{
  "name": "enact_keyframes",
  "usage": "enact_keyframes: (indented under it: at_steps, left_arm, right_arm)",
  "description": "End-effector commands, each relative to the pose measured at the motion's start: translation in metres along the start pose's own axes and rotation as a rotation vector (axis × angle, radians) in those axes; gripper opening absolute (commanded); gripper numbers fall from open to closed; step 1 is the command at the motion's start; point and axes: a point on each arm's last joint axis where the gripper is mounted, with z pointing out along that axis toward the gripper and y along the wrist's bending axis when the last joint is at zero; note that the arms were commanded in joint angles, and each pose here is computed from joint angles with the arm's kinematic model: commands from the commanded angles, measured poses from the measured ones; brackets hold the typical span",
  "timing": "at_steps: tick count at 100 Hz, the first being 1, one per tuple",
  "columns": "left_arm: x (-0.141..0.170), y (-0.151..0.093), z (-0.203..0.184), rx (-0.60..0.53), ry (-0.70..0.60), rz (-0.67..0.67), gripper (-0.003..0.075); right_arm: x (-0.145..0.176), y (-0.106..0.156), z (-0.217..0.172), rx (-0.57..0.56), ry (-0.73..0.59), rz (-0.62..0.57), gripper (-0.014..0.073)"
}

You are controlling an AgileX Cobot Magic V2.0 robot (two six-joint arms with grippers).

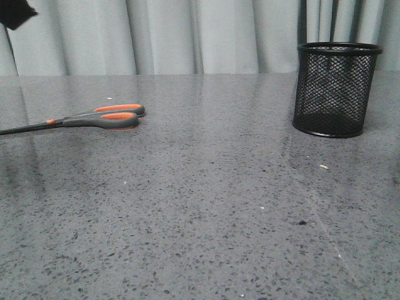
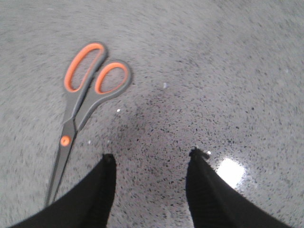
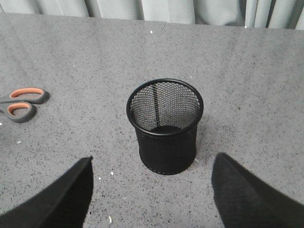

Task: Put scissors into bucket

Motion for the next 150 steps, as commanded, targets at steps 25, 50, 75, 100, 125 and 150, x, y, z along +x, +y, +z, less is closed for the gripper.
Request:
enact_keyframes:
  at_steps: [25,50,75,100,125,150]
  left_arm:
    - [-0.033,0.048,0.033,-0.055,0.151,0.217,0.0431]
    - [-0.03,0.054,0.066,0.044,0.221,0.233,0.0465]
    - [-0.023,0.073,0.088,0.086,0.2,0.333,0.046]
    - [-0.019,0.098,0.092,0.087,0.154,0.303,0.046]
    - [-0.028,0.106,0.105,0.181,0.11,0.317,0.046]
    - [-0.021,0.107,0.123,0.245,0.141,0.322,0.046]
  right_arm:
    - [-0.018,0.002,-0.006,-0.02,-0.122,-0.018,0.0476]
    - [-0.018,0.002,-0.006,-0.02,-0.12,-0.018,0.0476]
    - [-0.018,0.002,-0.006,-0.02,-0.12,-0.018,0.0476]
    - [-0.018,0.002,-0.006,-0.021,-0.124,-0.018,0.0476]
    - [-0.019,0.002,-0.006,-0.023,-0.134,-0.018,0.0476]
    - [-0.019,0.002,-0.006,-0.023,-0.134,-0.018,0.0475]
